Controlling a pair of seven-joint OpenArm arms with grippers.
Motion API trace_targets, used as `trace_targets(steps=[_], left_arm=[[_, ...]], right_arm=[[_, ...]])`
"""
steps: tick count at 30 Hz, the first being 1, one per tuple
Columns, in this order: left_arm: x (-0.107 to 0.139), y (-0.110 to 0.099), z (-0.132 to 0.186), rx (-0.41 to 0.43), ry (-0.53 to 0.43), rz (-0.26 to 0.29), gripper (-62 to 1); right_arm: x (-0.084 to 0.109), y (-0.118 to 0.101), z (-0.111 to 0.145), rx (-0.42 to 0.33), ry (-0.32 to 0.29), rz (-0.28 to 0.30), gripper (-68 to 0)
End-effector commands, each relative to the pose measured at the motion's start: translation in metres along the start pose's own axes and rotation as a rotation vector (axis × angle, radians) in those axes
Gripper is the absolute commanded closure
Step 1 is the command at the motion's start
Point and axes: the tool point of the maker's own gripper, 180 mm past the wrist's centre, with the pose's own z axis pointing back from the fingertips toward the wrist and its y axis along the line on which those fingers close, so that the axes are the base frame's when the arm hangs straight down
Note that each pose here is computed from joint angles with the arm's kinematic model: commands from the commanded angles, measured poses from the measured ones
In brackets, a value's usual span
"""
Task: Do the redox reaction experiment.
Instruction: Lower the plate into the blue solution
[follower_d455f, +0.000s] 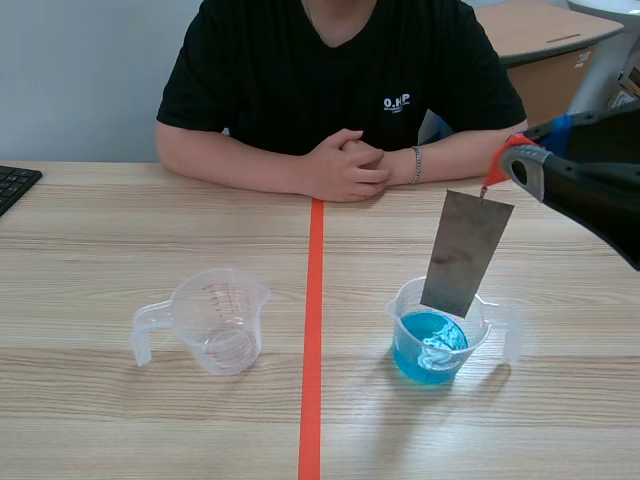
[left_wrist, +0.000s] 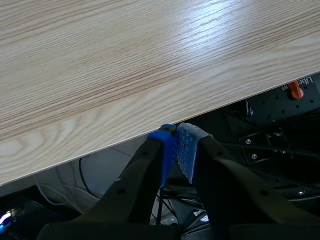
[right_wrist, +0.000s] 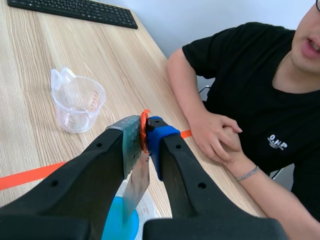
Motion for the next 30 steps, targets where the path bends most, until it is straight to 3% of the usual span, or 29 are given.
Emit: trace_targets(steps=[1,16,30], left_arm=[[0.004,0.001,0.0,0.005,-0.016,0.002,-4.1],[0.003,0.001,0.0,0.005,-0.013,0.002,-4.1],[0.003,0.001,0.0,0.005,-0.012,0.002,-4.1]], right_arm=[[0.004,-0.005,-0.002,-0.012,-0.025,0.014,-1.5],[-0.035,0.002,-0.015,-0.003,0.011,-0.024,-1.5],[-0.067,0.015,-0.024,0.065,0.035,-0.037,-1.5]])
